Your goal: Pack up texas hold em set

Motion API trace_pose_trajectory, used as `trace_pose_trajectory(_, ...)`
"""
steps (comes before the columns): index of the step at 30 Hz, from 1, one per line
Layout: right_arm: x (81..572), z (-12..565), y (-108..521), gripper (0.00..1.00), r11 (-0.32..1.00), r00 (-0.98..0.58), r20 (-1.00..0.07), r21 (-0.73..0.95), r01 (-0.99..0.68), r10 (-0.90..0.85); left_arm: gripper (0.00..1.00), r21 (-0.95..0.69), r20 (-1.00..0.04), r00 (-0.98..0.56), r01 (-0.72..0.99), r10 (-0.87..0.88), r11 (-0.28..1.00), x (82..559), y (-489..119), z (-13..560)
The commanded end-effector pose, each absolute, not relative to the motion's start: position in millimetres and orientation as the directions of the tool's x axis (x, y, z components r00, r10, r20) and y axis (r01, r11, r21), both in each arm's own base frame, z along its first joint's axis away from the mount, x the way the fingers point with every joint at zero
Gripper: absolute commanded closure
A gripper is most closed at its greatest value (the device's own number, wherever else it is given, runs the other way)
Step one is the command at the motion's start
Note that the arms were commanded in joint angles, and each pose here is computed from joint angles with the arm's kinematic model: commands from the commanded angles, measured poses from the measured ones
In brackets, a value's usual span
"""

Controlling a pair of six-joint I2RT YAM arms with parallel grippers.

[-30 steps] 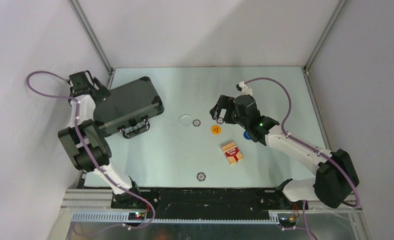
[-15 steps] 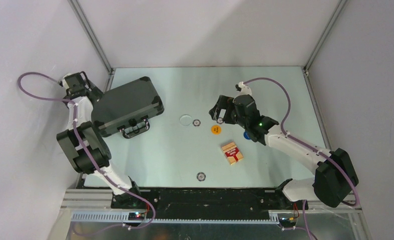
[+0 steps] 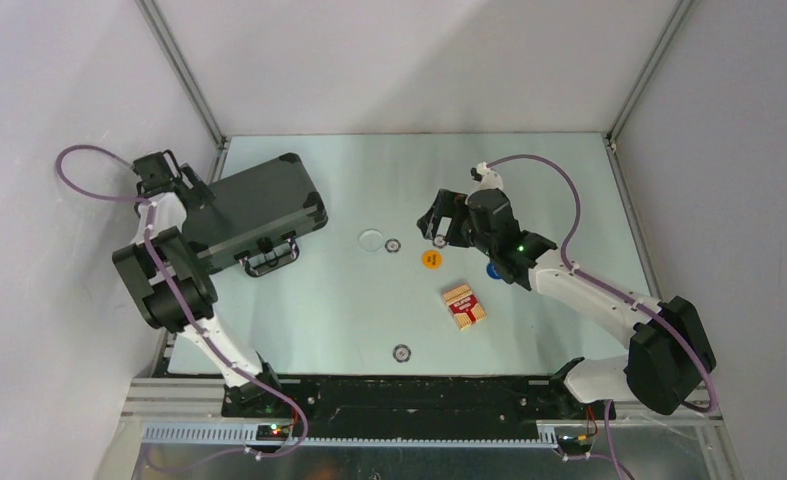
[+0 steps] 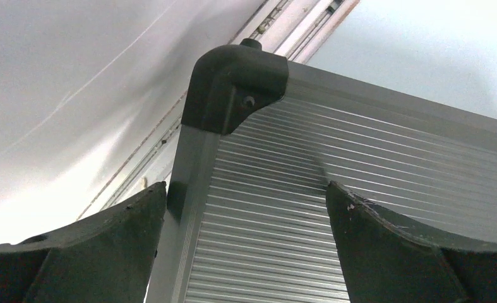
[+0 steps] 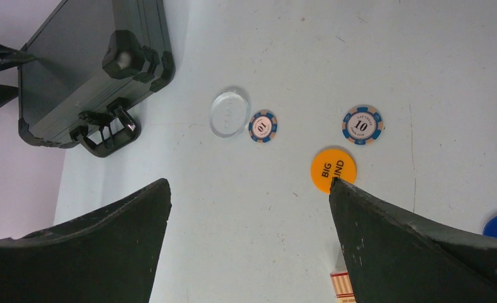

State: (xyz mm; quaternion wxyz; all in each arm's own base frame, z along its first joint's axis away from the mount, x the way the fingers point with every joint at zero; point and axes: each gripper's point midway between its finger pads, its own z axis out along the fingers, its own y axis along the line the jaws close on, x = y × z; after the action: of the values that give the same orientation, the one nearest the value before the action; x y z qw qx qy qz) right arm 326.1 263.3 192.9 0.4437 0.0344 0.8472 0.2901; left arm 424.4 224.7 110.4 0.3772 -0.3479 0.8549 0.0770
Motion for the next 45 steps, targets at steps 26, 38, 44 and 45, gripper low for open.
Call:
trace_pose_trajectory(26,331,207,265,0.00,0.812,-0.573,-0.749,0.536,-0.230,0.332,0.02,-0.279,-0.483,-0.701,-0.444,-0.524,0.851,428,150,49)
trace_pose_trajectory(38,330,209,266,0.00,0.808,-0.572,-0.746,0.543,-0.229,0.340,0.00,-0.353,-0.431,-0.780,-0.317,-0.454,0.880,442,102,45)
trace_pose_trajectory(44,331,210,266,0.01,0.809,-0.572,-0.747,0.542,-0.227,0.340,0.00,-0.376,-0.394,-0.821,-0.266,-0.413,0.888,445,79,38)
trace_pose_trajectory(45,331,209,266,0.00,0.811,-0.575,-0.746,0.540,-0.224,0.337,0.00,-0.374,-0.392,-0.827,-0.258,-0.404,0.891,446,76,36)
